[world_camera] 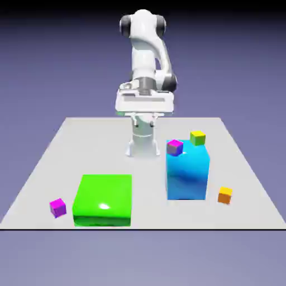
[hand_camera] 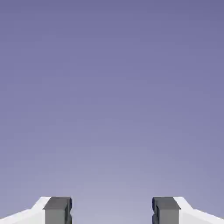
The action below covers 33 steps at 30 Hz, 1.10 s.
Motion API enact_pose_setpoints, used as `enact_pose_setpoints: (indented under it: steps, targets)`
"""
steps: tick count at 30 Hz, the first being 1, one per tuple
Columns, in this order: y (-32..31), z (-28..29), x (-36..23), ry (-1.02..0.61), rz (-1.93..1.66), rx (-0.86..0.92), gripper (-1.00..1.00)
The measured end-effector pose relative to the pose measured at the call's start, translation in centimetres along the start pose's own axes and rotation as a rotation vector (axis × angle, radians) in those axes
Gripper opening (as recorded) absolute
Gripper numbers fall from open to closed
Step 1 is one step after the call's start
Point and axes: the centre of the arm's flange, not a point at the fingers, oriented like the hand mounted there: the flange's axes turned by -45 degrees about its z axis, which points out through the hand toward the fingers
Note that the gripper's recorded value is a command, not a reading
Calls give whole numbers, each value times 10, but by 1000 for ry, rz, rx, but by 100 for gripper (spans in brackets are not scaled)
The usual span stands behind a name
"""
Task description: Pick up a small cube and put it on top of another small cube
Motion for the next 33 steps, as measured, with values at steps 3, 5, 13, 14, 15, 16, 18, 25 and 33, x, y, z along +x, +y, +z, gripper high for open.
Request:
enact_pose_setpoints:
  steps: [3, 5, 13, 14, 15, 16, 18, 25, 33]
  targets:
    - [-36, 31, 4, -113, -115, 30, 0]
    - [-62, 52, 4, -187, -192, 50, 0]
    - [-176, 123, -22, -458, -507, 144, 0]
    - [-189, 131, -28, -490, -543, 154, 0]
    - [-202, 138, -33, -521, -577, 164, 0]
    - [-216, 145, -40, -551, -614, 175, 0]
    - [-242, 158, -54, -610, -684, 197, 0]
    - [-335, 187, -113, -791, -927, 281, 0]
    - [-371, 233, -186, -865, -1034, 322, 0]
